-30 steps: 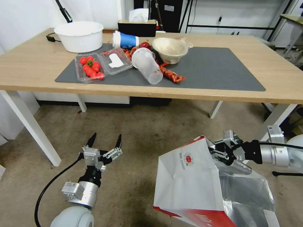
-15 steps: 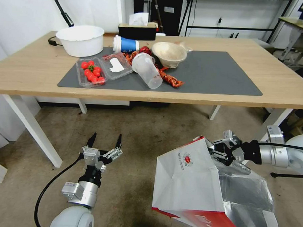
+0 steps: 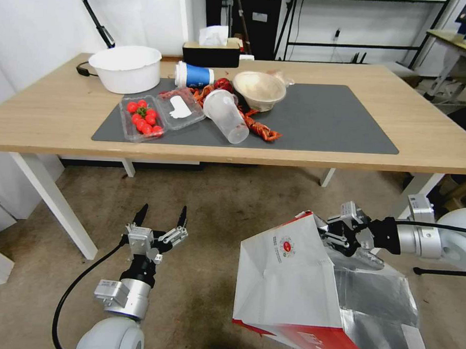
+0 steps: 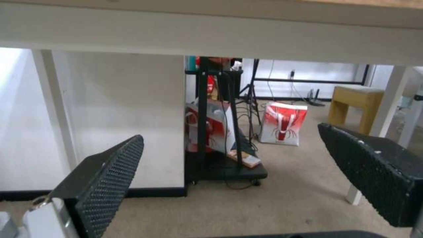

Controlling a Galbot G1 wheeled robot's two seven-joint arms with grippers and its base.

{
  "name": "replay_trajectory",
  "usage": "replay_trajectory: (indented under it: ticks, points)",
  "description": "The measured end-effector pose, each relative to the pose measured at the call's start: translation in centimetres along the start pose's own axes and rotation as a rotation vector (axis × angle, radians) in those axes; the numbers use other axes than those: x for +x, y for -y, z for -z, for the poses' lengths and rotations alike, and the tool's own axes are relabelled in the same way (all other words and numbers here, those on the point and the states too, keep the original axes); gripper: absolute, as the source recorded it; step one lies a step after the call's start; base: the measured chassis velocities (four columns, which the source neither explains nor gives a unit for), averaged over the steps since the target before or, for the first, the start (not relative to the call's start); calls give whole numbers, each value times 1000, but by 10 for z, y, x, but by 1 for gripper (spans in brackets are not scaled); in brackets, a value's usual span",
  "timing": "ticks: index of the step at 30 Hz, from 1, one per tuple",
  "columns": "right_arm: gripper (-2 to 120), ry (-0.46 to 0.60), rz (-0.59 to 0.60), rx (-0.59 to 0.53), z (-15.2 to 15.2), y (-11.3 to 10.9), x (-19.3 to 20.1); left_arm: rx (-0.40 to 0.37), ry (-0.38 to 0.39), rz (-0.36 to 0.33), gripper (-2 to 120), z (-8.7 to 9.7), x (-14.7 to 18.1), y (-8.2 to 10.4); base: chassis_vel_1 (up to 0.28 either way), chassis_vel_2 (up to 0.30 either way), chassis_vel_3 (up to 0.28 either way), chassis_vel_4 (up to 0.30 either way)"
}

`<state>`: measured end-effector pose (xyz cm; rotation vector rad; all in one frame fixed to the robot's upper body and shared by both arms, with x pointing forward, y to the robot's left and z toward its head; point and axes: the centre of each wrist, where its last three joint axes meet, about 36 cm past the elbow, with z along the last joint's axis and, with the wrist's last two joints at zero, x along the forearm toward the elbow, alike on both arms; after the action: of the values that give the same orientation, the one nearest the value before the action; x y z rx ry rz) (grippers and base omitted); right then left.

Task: Pick up the food delivery bag from the floor and place it on the table.

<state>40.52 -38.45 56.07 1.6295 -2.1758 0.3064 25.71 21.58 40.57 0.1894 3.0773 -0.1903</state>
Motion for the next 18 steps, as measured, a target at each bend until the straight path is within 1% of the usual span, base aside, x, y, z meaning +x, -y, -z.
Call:
replay_trajectory:
  ticks: [18]
  points:
    - [0,-3,1,1,0,1,1,2,-2,-1,99,0,0,1,0,0,0,0]
